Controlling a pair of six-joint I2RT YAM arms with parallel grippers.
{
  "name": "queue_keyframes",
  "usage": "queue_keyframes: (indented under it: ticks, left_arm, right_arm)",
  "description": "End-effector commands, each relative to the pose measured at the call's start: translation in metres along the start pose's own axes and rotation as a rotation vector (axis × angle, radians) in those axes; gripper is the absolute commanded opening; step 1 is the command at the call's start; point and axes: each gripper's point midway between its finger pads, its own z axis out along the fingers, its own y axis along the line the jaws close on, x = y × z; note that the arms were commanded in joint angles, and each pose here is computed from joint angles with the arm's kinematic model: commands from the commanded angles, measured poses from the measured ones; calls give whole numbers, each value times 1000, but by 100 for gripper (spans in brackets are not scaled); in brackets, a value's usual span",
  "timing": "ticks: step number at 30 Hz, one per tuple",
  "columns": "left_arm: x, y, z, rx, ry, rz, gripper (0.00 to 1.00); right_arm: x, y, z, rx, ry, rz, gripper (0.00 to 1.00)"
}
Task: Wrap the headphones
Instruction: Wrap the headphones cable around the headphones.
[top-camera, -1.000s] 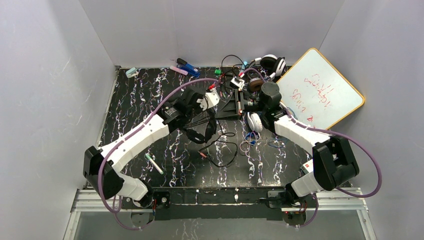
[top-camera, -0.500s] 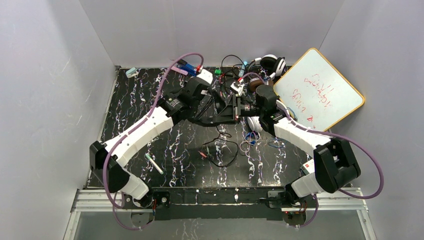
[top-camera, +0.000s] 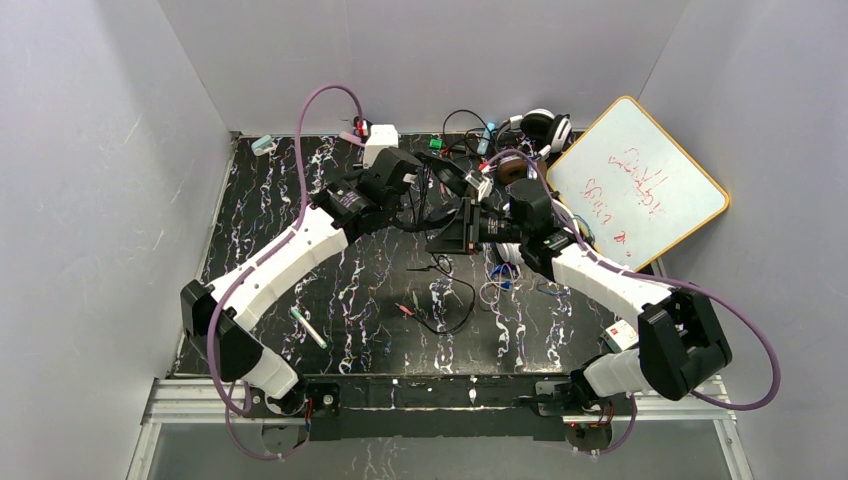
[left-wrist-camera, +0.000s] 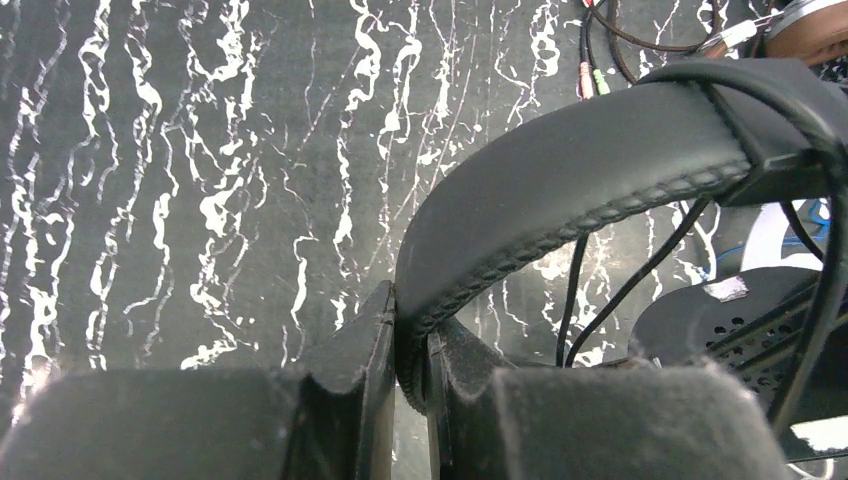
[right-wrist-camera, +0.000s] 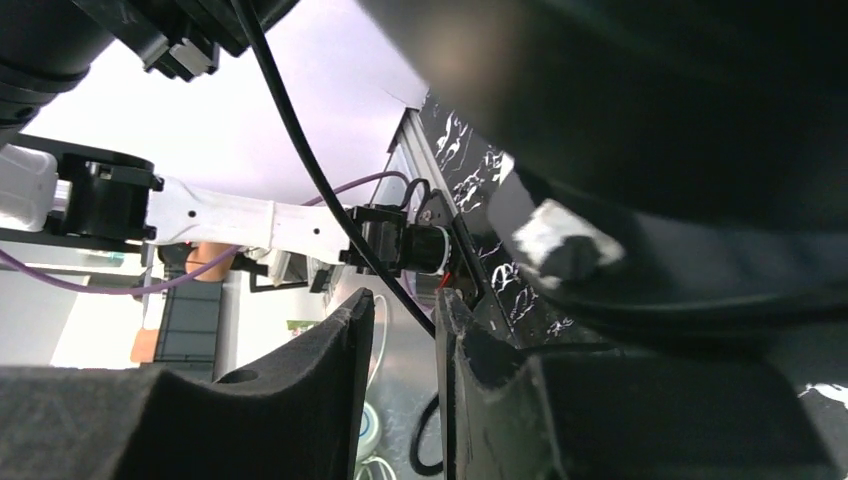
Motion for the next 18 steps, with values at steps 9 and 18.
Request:
queue_keyframes:
  ticks: [9, 18]
  left_arm:
    - [-30, -10, -28, 49, 5, -321, 0]
    - [-54, -14, -48, 108, -1, -373, 0]
  right_arm:
    - [24, -11, -3, -27, -88, -226, 38]
    - [33, -36, -11, 26, -140, -358, 49]
